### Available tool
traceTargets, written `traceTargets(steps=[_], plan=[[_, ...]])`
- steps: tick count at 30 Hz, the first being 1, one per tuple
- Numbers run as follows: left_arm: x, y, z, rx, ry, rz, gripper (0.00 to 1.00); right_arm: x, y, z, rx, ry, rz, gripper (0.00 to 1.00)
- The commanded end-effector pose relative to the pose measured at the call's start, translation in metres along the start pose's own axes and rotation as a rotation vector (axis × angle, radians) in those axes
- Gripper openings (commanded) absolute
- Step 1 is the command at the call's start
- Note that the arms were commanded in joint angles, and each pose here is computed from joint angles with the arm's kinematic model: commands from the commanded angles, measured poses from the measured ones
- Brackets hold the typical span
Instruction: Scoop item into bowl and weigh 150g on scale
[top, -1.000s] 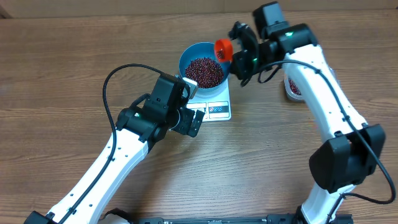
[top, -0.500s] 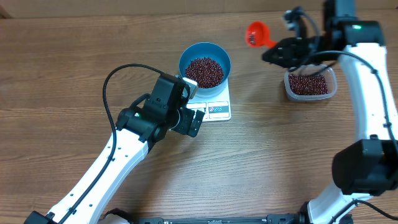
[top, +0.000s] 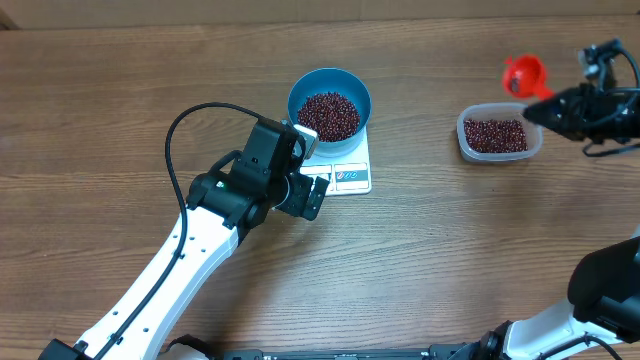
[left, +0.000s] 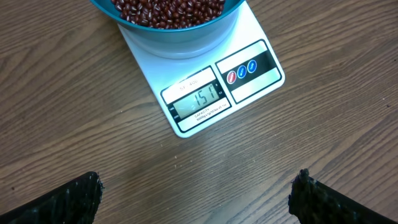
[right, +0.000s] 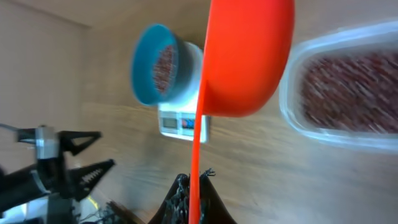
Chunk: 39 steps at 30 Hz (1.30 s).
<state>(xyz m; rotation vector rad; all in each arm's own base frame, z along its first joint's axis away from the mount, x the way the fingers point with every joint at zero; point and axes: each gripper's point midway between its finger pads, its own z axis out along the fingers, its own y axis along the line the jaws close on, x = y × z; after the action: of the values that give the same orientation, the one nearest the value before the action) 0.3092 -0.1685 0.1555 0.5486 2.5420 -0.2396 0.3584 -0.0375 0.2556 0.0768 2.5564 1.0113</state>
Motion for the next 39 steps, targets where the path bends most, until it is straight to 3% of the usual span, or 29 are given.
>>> traceTargets(steps=[1,6,13,28,39], plan=[[0.001,-0.002,0.001,0.0,0.004,0.029,1.0,0.009,-0.014,-0.008,0.172,0.039,-0.012,0.04],[0.001,-0.002,0.001,0.0,0.004,0.029,1.0,0.018,-0.051,0.006,0.389,0.097,0.114,0.04],[0.001,-0.002,0.001,0.0,0.004,0.029,1.0,0.03,-0.072,0.036,0.599,0.162,0.143,0.04],[0.001,-0.002,0.001,0.0,0.004,0.029,1.0,0.017,-0.073,0.03,1.148,0.127,-0.007,0.04],[0.001,-0.002,0.001,0.0,0.004,0.029,1.0,0.021,-0.062,0.037,1.126,0.158,-0.049,0.04]])
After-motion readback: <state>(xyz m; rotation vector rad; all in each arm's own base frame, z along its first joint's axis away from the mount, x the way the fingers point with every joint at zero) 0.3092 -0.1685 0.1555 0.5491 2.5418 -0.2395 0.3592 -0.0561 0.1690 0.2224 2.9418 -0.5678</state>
